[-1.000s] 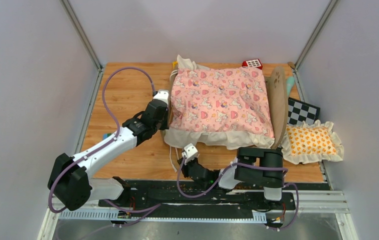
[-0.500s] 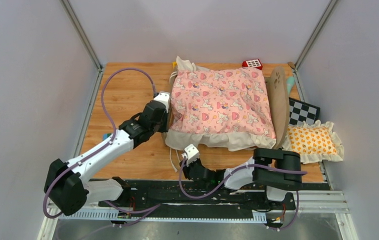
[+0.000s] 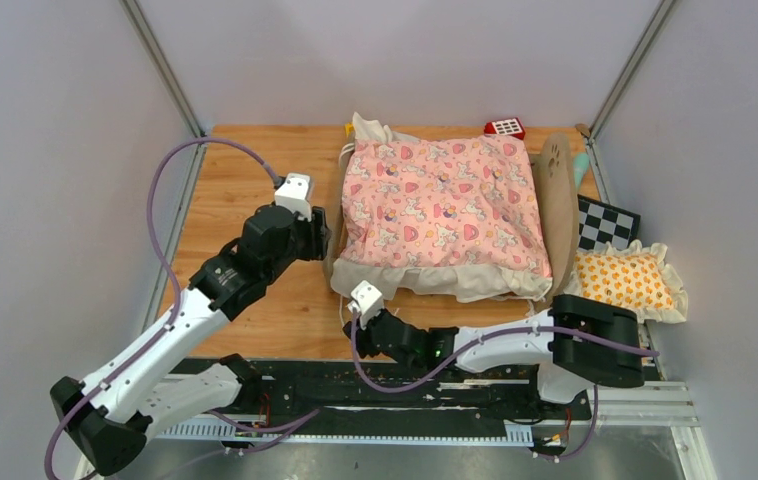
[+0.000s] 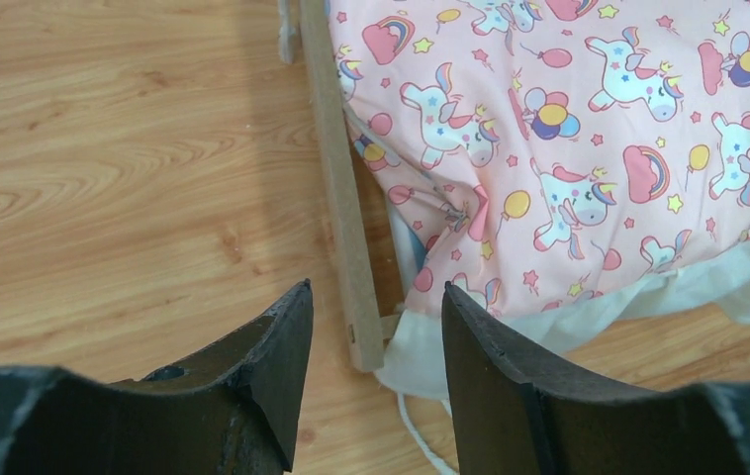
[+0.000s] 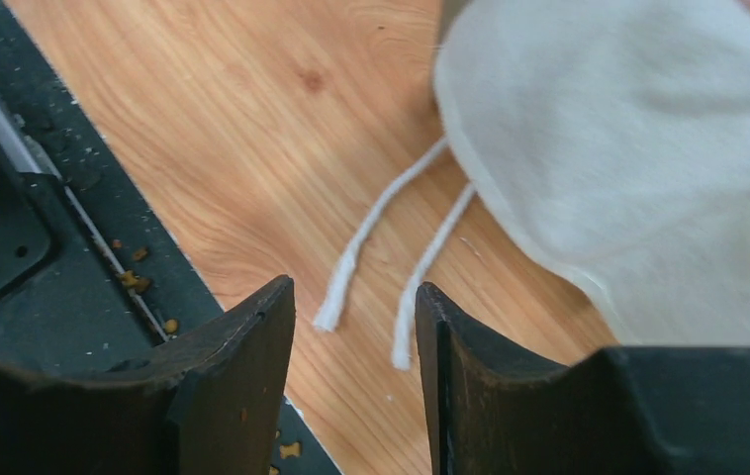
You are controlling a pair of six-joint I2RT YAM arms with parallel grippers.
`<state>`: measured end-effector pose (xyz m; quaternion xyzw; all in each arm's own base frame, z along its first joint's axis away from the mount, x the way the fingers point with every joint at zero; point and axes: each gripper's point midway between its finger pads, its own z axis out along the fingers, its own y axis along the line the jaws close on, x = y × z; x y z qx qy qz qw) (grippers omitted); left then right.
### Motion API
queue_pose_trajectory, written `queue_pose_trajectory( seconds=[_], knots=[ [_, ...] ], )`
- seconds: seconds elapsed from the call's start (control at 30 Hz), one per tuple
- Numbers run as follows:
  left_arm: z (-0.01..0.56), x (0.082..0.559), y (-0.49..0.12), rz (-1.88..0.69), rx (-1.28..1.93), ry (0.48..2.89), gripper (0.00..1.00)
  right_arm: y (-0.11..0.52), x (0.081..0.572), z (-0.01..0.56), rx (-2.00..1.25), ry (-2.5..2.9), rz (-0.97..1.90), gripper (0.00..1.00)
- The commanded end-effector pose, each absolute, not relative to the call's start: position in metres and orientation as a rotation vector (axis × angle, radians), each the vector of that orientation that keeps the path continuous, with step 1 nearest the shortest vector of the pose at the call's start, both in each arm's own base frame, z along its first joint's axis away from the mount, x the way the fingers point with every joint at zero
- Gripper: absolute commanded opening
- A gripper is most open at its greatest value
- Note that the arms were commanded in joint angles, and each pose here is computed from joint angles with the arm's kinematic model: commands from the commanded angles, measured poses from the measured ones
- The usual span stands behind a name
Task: Set up the pet bed
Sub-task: Tie the ropes to the bed frame.
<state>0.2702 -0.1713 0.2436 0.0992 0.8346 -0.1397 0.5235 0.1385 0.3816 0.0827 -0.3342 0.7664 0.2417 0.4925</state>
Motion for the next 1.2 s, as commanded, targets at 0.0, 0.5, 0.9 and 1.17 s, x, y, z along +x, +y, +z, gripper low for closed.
queue_pose_trajectory(
  seconds=[0.0,0.5,0.9,1.17],
  knots=[
    [0.247,0.255,-0.149,-0.291,0.23,1.975,0.57,0.405,0.123,0.073,-0.949,1.884,0.638,0.49],
    [0.228,0.221,-0.106,-0.205,0.22,1.959,0.57,0.415,0.139,0.036,-0.988,2.003,0.526,0.49],
    [0.217,0.22,-0.1,-0.174,0.213,1.972,0.58,0.412,0.121,0.01,-1.109,2.097,0.549,0.3],
    [0.218,0.22,-0.099,-0.176,0.202,1.965,0.58,0.398,0.13,0.024,-1.142,2.08,0.542,0.0]
  ],
)
